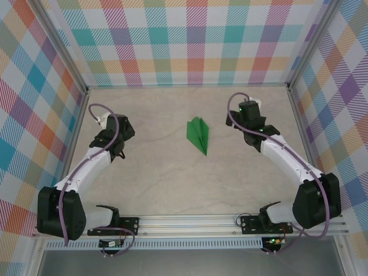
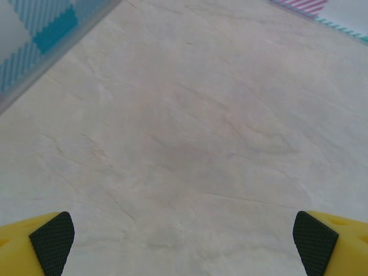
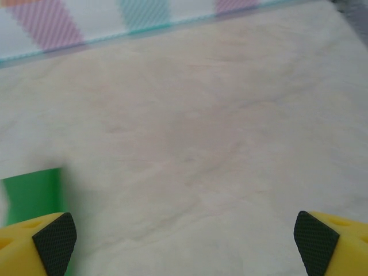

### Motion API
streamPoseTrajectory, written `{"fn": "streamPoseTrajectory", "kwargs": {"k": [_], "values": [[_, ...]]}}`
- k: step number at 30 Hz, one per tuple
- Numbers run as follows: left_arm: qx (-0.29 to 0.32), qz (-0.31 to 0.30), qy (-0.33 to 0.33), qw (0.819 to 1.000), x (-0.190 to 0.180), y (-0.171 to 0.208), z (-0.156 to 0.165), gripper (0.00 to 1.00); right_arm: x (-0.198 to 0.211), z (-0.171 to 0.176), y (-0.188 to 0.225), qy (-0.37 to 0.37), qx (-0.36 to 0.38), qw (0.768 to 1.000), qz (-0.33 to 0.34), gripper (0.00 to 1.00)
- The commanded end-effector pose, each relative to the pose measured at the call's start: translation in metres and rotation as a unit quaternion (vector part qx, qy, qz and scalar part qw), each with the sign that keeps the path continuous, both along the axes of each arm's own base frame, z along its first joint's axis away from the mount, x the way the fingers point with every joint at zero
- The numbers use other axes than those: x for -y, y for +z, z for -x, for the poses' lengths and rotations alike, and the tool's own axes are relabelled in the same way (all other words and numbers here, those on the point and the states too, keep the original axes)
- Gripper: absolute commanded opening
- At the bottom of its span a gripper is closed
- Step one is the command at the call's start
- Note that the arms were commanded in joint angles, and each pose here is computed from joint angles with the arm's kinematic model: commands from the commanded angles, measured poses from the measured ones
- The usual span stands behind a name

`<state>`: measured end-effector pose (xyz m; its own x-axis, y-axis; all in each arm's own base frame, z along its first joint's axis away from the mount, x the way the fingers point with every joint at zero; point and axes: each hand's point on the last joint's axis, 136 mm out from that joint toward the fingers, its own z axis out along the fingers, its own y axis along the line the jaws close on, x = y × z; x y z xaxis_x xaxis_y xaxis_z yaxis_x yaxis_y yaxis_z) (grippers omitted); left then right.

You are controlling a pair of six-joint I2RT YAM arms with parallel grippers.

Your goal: Fold a paper plane with a square sheet of paper (pick it up from the middle)

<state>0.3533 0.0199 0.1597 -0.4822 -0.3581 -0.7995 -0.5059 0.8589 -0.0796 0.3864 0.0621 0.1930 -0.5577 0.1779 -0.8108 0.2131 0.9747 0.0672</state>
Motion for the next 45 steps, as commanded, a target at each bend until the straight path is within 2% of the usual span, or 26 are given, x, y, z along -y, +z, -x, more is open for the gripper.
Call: {"fn": "streamPoseTrajectory", "kwargs": {"k": [1,3,6,9,12,14,20,29,45], "values": [[0.078,-0.077,0.019,0.994,-0.025,0.014,-0.007,1.0,0.045,0.0,-0.001,-0.069,0.067,0.993,0.062,1.0],[0.088,-0.098,0.002,0.991,-0.024,0.001,-0.005,1.0,0.063,0.01,-0.024,-0.09,0.061,0.991,0.075,1.0],[0.069,-0.104,-0.046,0.991,-0.016,-0.023,-0.01,1.0,0.082,0.021,-0.059,-0.119,0.033,0.99,0.074,1.0],[0.062,-0.114,-0.092,0.987,-0.005,-0.042,-0.018,1.0,0.084,0.02,-0.079,-0.104,0.045,0.989,0.093,1.0],[0.1,-0.106,-0.144,0.979,0.012,-0.048,-0.026,1.0,0.078,0.012,-0.085,-0.069,0.054,0.991,0.102,1.0],[0.119,-0.083,-0.176,0.974,0.021,-0.047,-0.031,1.0,0.067,0.003,-0.08,-0.026,0.087,0.991,0.102,1.0],[0.119,-0.059,-0.227,0.965,0.034,-0.066,-0.037,1.0,0.046,-0.015,-0.091,0.075,0.098,0.99,0.063,1.0],[0.097,-0.053,-0.234,0.966,0.036,-0.081,-0.044,1.0,0.041,-0.009,-0.102,0.125,0.119,0.985,0.016,1.0],[0.095,-0.048,-0.232,0.967,0.034,-0.082,-0.045,1.0,0.046,-0.01,-0.103,0.115,0.117,0.986,0.008,1.0]]}}
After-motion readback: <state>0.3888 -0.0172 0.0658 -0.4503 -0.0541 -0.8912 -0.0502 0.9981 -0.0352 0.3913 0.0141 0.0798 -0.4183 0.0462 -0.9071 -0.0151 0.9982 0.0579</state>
